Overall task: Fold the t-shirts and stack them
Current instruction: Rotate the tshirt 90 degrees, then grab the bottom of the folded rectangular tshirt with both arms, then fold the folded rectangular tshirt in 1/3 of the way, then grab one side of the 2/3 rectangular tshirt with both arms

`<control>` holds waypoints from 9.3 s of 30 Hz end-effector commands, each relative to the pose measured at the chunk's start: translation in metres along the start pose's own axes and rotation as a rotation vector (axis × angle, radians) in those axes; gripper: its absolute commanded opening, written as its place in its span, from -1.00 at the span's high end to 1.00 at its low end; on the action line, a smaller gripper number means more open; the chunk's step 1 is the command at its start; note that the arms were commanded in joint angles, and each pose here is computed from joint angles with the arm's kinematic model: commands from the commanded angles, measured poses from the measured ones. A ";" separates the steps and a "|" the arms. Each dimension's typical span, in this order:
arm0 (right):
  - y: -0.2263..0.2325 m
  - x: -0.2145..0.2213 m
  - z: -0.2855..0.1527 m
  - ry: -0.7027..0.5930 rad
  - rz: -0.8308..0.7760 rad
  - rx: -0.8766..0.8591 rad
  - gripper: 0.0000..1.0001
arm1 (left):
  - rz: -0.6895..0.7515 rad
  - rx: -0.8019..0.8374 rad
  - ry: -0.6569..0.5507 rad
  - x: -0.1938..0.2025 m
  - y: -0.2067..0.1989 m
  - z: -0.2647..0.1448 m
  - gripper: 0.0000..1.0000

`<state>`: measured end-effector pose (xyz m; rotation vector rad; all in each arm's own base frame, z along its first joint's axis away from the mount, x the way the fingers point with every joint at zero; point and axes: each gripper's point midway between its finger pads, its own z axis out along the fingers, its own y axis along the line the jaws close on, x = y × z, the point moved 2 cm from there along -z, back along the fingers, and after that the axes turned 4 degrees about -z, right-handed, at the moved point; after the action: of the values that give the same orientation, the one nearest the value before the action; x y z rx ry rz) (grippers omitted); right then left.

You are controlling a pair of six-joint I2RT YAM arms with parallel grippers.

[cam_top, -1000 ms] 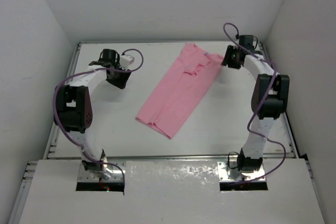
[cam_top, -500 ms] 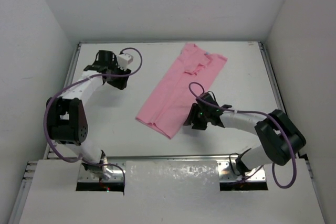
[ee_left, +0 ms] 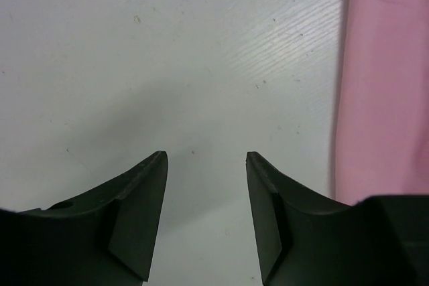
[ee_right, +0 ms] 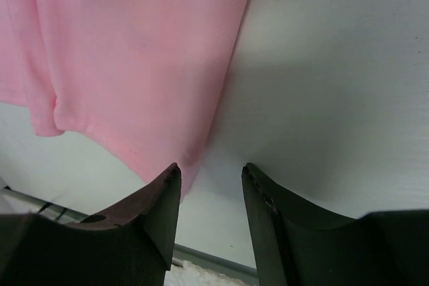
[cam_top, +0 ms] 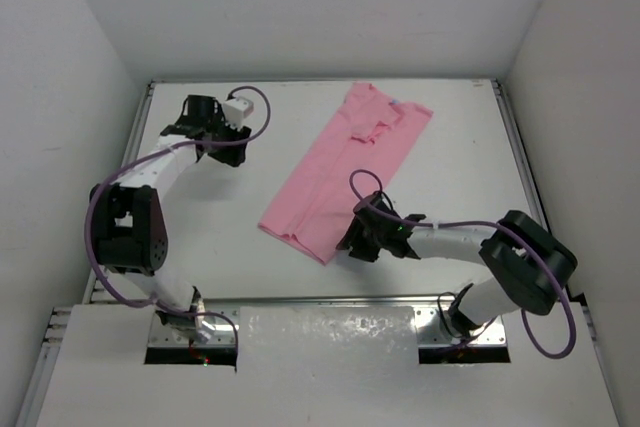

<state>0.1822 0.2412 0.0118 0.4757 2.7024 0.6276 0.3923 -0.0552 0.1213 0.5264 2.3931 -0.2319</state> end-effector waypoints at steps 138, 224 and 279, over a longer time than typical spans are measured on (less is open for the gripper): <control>-0.137 -0.348 -0.009 -0.201 0.135 0.153 0.25 | 0.555 0.221 -0.290 -0.140 -0.202 0.164 0.28; -0.134 -0.243 -0.056 -0.036 -0.167 0.167 0.01 | 1.088 0.628 0.030 -0.030 -0.270 0.092 0.00; -0.140 -0.118 -0.085 0.116 -0.163 0.102 1.00 | 0.971 0.505 0.100 0.019 -0.274 0.040 1.00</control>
<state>0.2552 0.0397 0.0416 0.2881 2.7713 0.5123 0.3200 -0.3214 0.0739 1.8508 1.7847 -0.2925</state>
